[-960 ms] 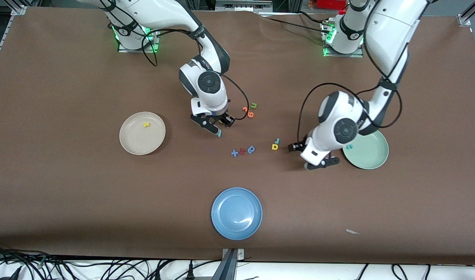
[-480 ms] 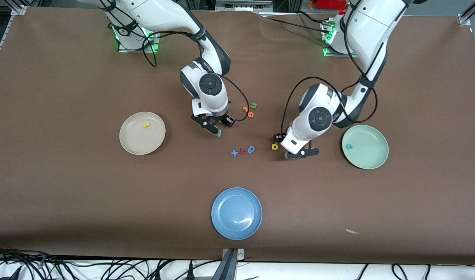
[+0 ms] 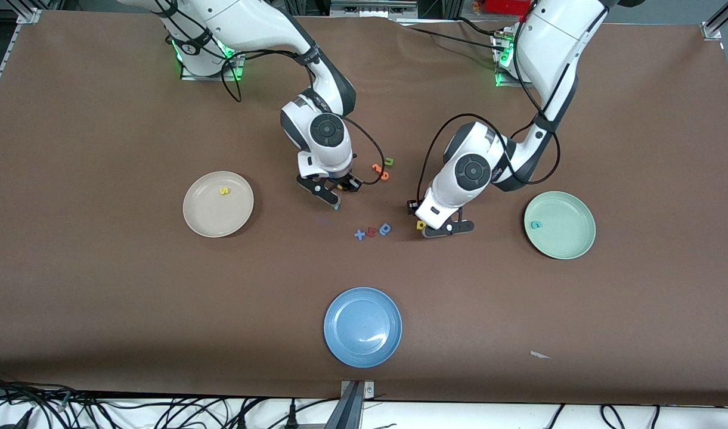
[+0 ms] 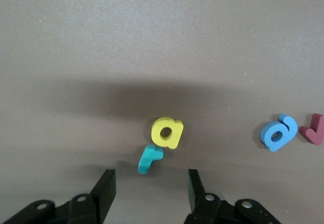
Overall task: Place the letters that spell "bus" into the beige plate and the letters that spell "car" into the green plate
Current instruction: 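Grasp the yellow u with the right gripper while the left reaches letters, then drop the u on the beige plate while the left hovers over cyan r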
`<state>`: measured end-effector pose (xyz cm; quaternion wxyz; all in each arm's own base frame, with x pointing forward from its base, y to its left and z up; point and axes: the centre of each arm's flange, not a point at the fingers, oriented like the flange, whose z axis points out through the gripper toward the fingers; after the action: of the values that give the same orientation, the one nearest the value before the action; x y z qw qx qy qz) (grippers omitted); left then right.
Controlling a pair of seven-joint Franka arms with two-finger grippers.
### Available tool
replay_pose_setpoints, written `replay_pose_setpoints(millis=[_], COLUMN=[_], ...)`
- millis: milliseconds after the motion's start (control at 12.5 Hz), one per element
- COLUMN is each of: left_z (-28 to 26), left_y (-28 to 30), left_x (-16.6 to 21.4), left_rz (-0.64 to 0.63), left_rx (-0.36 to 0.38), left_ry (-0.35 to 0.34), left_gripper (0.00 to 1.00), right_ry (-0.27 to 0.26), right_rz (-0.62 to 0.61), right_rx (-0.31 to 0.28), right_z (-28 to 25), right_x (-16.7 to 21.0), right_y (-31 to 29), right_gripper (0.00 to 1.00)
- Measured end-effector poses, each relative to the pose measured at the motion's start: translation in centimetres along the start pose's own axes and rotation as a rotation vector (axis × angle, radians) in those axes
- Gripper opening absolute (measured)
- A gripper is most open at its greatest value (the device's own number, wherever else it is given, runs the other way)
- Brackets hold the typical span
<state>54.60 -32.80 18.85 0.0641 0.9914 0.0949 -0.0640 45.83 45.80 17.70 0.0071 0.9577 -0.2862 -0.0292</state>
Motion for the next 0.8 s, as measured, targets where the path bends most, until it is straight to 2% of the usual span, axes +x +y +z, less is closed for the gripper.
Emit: replay_pose_setpoints(millis=[320, 560, 640, 720, 800], left_z=[0.9, 1.3, 1.3, 1.2, 1.1], left_y=[-0.4, -0.5, -0.4, -0.4, -0.3], left_x=[0.3, 0.3, 0.3, 0.4, 0.4], left_rz=[0.019, 0.020, 0.018, 0.012, 0.006], left_rx=[0.022, 0.036, 0.035, 0.033, 0.031], left_ry=[0.016, 0.023, 0.025, 0.027, 0.029], left_gripper=[0.66, 0.65, 0.60, 0.60, 0.53], right_ry=[-0.002, 0.011, 0.018, 0.021, 0.022], right_rz=[-0.010, -0.023, -0.036, -0.066, -0.102], right_rx=[-0.019, -0.059, -0.065, -0.079, -0.097], right_z=[-0.6, -4.8, -6.4, -7.8, -8.8], right_x=[0.3, 3.2, 4.5, 5.9, 7.5], right_y=[0.1, 0.9, 1.4, 2.1, 2.9], right_gripper=[0.25, 0.25, 0.25, 0.25, 0.25])
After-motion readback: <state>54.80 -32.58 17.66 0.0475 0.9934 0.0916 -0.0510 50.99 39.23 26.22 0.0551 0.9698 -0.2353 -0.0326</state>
